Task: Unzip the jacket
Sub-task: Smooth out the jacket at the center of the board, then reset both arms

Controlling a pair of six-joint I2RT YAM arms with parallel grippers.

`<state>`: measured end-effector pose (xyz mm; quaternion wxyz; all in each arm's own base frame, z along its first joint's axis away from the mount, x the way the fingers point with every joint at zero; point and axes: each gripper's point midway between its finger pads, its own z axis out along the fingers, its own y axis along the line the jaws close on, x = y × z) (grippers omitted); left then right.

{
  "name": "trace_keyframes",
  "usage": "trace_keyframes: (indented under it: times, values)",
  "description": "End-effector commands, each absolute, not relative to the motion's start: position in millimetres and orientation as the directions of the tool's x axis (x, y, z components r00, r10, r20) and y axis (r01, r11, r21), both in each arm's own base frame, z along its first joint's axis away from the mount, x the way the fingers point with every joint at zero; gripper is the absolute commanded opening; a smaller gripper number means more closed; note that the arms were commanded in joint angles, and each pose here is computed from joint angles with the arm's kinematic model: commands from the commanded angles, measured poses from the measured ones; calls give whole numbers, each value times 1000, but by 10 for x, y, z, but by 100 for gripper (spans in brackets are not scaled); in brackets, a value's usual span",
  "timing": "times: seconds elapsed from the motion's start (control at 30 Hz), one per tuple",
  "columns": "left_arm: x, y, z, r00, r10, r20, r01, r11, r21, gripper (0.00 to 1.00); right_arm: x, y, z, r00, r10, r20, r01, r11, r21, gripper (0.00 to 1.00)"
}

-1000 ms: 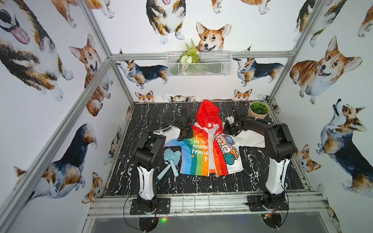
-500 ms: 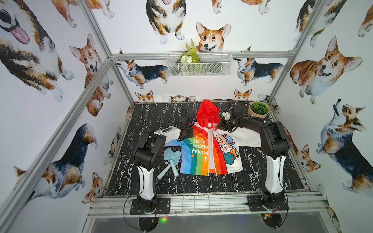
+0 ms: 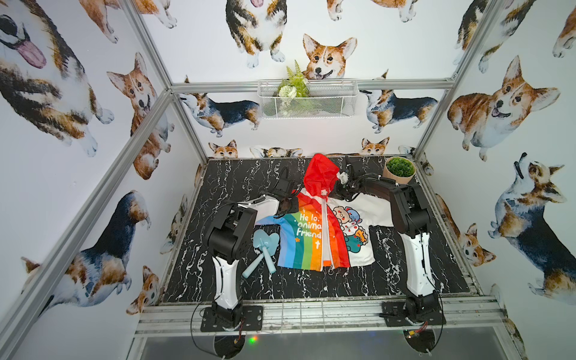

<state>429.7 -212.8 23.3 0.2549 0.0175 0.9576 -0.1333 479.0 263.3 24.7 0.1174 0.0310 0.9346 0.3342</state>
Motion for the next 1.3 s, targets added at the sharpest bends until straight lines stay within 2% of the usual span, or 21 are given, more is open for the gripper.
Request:
trace_keyframes:
  times: [0.0, 0.1, 0.3, 0.53, 0.63, 0.73, 0.93, 1.03, 1.07, 1.27]
  values:
    - [4158, -2039, 70, -902, -27, -432, 73, 974, -213, 33, 4744, 2584, 115, -977, 132, -170, 5, 804, 594, 0]
    - [4140, -1969, 55, -902, -40, -430, 48, 980, -191, 32, 4734, 2489, 44, -975, 136, -178, 20, 843, 538, 0]
    - [4108, -1783, 15, -903, -65, -424, -12, 992, -127, 29, 4730, 2091, -17, -961, 158, -226, 78, 942, 327, 0]
    - [4103, -1789, 30, -904, -76, -422, -18, 990, -139, 29, 4708, 2113, -6, -963, 153, -220, 73, 939, 335, 0]
    - [4143, -1922, 134, -899, -69, -433, 20, 980, -199, 36, 4740, 2248, 130, -962, 133, -240, 28, 919, 394, 0]
    - [4205, -2074, 386, -884, -59, -464, 73, 962, -263, 49, 4758, 2353, 385, -951, 107, -290, -28, 904, 426, 1]
    - [4274, -2109, 1150, -803, -48, -594, 155, 946, -286, 84, 4723, 2315, 1036, -890, 110, -443, -107, 894, 436, 31]
    - [4229, -2012, 1436, -752, -56, -657, 164, 949, -268, 97, 4643, 2196, 1276, -849, 126, -513, -118, 901, 417, 49]
    - [4195, -1962, 1552, -726, -61, -685, 166, 951, -261, 100, 4603, 2137, 1371, -828, 133, -545, -121, 906, 406, 55]
    - [3930, -1433, 1992, -549, -99, -830, 77, 983, -169, 100, 4368, 1727, 1696, -682, 195, -705, -90, 934, 345, 74]
